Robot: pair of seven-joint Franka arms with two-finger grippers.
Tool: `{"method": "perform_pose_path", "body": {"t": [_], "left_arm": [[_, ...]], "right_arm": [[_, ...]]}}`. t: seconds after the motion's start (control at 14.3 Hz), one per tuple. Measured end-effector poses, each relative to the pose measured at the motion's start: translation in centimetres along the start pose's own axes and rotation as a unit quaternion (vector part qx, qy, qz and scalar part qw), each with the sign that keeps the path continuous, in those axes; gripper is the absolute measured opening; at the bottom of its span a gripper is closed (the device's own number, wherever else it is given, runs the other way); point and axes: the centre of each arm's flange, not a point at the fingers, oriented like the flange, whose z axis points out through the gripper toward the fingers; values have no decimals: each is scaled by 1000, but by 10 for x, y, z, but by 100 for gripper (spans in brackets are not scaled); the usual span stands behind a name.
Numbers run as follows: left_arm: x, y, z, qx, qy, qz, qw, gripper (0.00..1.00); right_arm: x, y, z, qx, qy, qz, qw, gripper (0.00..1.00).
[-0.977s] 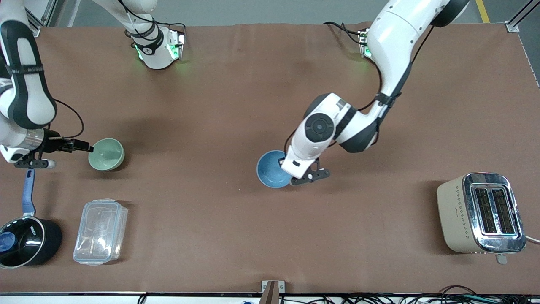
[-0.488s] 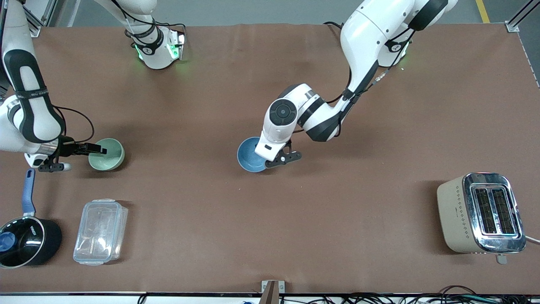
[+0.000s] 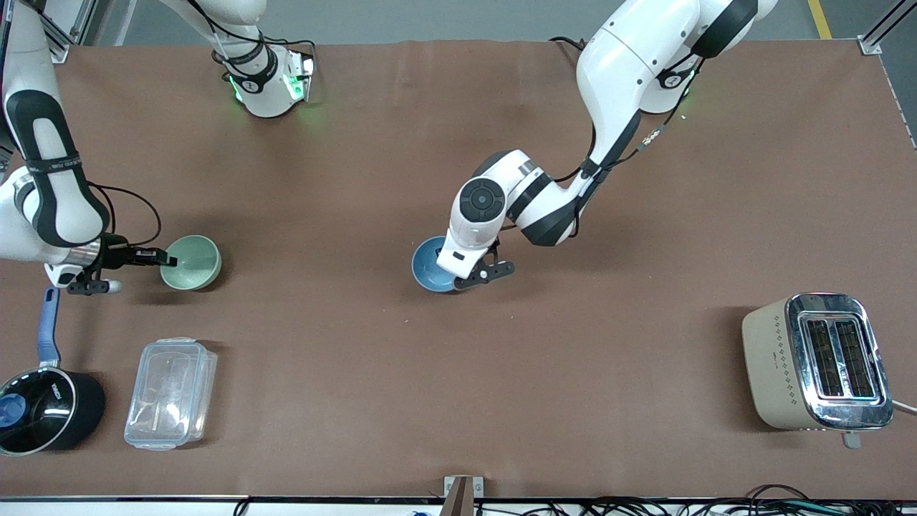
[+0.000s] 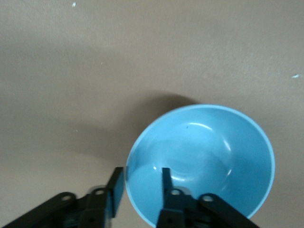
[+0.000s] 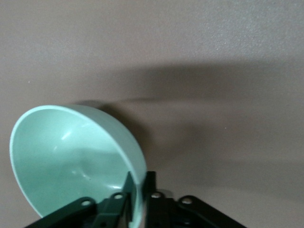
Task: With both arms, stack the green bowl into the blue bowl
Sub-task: 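Release the blue bowl and raise the left gripper away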
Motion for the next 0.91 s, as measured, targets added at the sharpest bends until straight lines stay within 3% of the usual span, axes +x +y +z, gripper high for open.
{"method": "perform_pose_path", "body": {"t": [0.21,0.42,0.7,0.91], "left_arm": [[23,-2,-34,-8,44,5,999,74],[68,-31,-110,4,102,-6,995,100],[133,-111,-221,19,139,-5,990,100],[162,-170,-285,34,155,34,987,100]], "right_arm": [[2,1,-2,-1,2,-5,1000,4],[3,1,-1,0,2,-12,1000,4],[3,6,5,4,-1,-14,1000,4],[3,13,14,47,12,-14,999,4]]}}
